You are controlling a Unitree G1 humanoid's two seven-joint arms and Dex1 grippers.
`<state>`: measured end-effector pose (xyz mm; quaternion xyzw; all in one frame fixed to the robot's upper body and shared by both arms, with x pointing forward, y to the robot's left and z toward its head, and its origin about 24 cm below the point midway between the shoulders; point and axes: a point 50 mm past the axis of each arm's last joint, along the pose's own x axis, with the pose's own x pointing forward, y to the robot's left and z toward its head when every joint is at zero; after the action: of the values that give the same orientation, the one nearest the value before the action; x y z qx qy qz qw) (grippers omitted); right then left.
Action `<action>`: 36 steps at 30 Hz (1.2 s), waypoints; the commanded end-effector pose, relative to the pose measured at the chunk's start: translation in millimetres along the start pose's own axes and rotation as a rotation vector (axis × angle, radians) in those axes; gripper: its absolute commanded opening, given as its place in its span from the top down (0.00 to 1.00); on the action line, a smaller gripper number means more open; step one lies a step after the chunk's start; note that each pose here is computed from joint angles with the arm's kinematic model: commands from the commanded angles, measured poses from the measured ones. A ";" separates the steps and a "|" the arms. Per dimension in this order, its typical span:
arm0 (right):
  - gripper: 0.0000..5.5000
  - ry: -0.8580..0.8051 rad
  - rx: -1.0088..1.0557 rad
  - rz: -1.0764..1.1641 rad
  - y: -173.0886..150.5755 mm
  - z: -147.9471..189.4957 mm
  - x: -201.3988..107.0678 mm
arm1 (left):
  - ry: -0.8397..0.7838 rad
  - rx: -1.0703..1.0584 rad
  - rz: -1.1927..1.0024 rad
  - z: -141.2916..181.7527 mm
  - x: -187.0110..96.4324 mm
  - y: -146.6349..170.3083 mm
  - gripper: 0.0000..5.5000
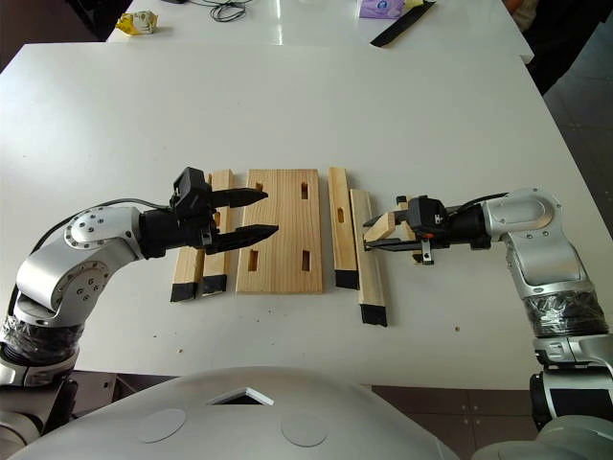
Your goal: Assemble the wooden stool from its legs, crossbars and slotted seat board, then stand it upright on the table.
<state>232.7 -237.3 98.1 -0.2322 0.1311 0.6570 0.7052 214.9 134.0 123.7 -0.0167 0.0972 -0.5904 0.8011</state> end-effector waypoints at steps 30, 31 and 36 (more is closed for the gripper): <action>0.76 0.068 0.334 -0.018 19.6 -75.7 32.6 | 0.018 0.008 -0.027 5.1 4.0 7.0 0.40; 0.76 0.068 0.338 -0.018 19.9 -75.8 33.0 | 0.017 0.007 -0.026 5.0 4.1 7.0 0.40; 0.65 0.100 0.346 -0.051 20.4 -80.9 40.6 | 0.012 0.005 -0.028 5.1 5.0 5.8 0.40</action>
<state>243.5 -241.0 32.8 -0.1490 0.2029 0.5977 0.7612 220.8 131.7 125.1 -0.0187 0.1025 -0.6046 0.7897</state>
